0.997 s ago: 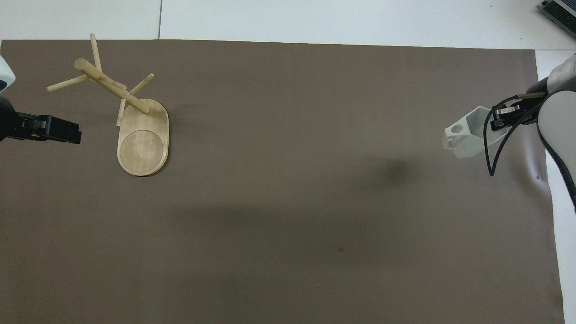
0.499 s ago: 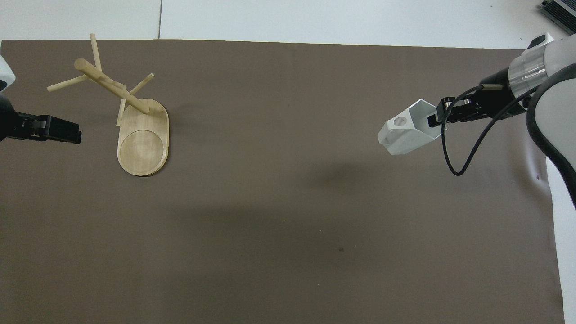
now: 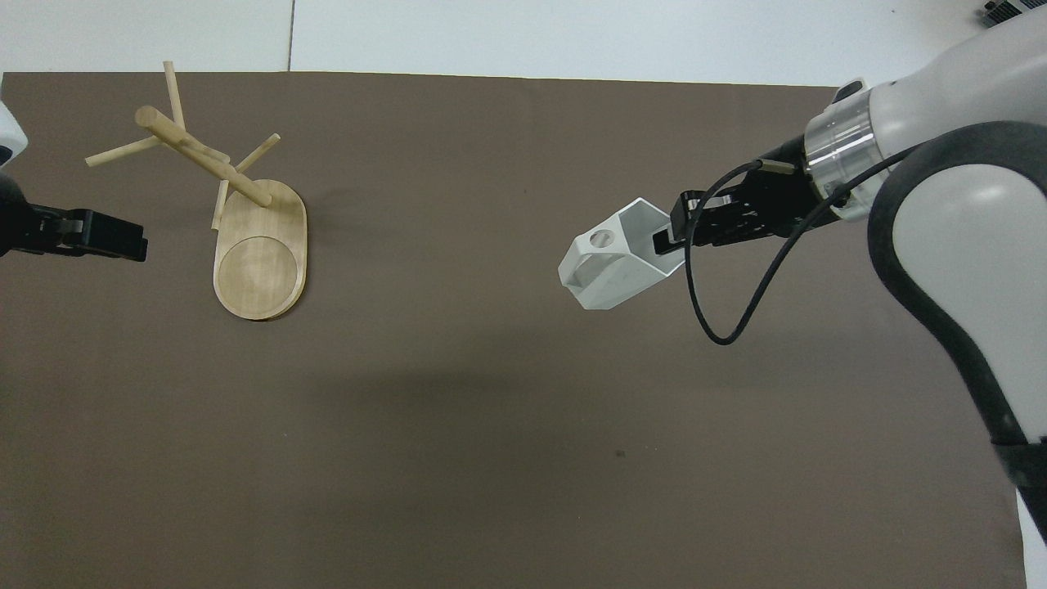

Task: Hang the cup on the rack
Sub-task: 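Lift the white cup with the right gripper toward the left gripper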

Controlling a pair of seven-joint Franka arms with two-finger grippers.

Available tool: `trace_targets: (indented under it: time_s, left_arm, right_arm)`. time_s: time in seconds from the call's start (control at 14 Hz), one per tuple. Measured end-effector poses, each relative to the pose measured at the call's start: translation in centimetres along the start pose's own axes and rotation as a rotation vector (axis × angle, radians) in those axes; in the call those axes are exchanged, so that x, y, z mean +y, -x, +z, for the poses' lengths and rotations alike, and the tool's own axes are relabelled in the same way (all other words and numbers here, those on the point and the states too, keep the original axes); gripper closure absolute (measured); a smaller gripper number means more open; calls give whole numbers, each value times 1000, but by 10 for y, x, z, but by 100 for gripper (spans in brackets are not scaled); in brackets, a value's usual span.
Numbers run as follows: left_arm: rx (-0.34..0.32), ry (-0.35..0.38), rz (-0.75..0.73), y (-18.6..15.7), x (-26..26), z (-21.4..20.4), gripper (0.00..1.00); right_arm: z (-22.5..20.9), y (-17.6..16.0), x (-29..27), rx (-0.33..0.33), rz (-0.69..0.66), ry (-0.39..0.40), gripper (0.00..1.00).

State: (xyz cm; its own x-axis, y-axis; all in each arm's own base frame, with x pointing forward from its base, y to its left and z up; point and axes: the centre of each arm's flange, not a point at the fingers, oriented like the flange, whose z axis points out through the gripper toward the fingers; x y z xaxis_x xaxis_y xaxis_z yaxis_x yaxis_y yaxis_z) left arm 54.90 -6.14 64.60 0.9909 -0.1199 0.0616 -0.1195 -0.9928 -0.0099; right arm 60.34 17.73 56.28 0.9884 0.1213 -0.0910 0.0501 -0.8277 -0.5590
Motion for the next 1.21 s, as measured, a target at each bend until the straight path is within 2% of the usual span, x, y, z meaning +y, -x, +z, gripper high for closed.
trace_targets:
  time_s: [0.21, 0.5, 0.71, 0.85, 1.07, 1.21]
  left_arm:
    - [0, -1, -22, 0, -13, 0, 0]
    - [-6, 7, 8, 1, -7, 2, 0]
    - [41, 92, 20, -2, 4, 10, 0]
    - [68, 137, 100, -1, 10, 21, 0]
    - [84, 174, 311, 6, 13, 32, 0]
    - [98, 218, 446, 11, 14, 38, 0]
  right_arm:
    - [24, 11, -47, -28, -29, -16, 96]
    - [66, 28, -119, 2, -6, -34, 96]
    - [85, 37, -147, 12, 7, -51, 96]
    - [85, 33, -155, 65, 65, -113, 96]
    - [95, 29, -177, 206, 199, -217, 96]
    - [103, 30, -187, 258, 260, -288, 96]
